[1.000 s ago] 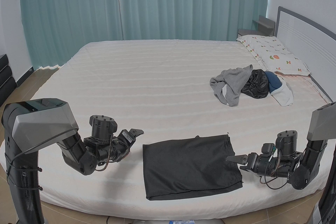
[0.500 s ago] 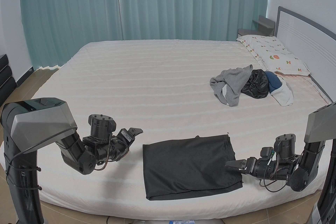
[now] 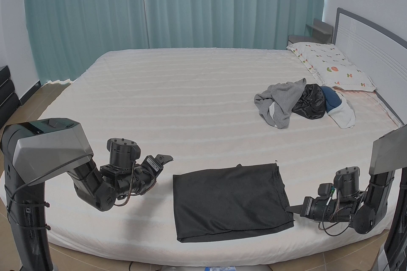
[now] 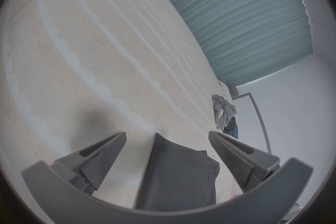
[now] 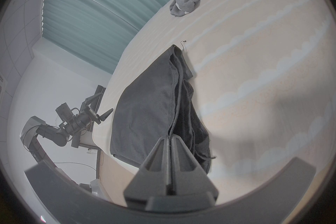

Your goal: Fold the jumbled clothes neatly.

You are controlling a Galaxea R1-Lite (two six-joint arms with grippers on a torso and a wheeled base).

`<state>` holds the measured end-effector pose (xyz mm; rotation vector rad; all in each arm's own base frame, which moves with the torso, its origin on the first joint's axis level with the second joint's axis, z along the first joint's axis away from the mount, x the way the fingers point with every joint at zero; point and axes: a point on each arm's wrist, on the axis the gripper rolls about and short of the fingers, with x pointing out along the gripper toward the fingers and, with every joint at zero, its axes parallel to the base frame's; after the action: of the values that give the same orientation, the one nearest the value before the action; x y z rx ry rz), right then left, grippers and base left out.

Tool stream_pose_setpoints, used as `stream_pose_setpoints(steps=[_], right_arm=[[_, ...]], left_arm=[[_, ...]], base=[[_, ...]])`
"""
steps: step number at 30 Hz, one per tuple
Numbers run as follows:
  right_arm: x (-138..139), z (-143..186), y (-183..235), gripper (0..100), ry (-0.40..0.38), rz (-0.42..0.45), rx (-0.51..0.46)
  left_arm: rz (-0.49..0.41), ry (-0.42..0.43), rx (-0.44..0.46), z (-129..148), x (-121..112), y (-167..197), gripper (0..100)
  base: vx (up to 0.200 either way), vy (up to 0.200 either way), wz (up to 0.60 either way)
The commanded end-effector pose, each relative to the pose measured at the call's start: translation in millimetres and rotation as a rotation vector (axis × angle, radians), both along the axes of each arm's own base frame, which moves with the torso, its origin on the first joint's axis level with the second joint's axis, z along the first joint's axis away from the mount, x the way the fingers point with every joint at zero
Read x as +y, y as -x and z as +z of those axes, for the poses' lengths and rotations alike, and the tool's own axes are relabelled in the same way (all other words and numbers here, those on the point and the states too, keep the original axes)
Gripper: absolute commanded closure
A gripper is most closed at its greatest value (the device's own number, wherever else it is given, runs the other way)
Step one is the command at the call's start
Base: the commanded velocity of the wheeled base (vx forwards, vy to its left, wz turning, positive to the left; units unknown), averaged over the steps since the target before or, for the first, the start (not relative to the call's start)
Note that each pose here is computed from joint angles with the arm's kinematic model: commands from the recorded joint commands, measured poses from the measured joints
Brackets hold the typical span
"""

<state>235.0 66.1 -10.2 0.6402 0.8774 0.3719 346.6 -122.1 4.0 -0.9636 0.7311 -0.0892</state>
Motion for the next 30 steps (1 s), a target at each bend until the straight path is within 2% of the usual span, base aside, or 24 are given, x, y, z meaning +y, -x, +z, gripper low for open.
stream_pose_setpoints(steps=[1,7,26,30], right_arm=[[-5,4,6,100,0.007,-0.008,0.0],[-12,9,10,100,0.019,-0.017,-0.021],[-17,1,14,100,0.065,-0.005,-0.002],[-15,-5,15,100,0.088,0.021,0.007]], left_arm=[[0.001,0.0,0.0,0,0,0,0],[-0.001,0.0,0.0,0,0,0,0],[-0.002,-0.001,0.001,0,0,0,0],[-0.001,-0.001,-0.001,0,0,0,0]], base=[[0.0,0.0,0.0],[0.0,0.0,0.0],[0.0,0.0,0.0],[0.0,0.0,0.0]])
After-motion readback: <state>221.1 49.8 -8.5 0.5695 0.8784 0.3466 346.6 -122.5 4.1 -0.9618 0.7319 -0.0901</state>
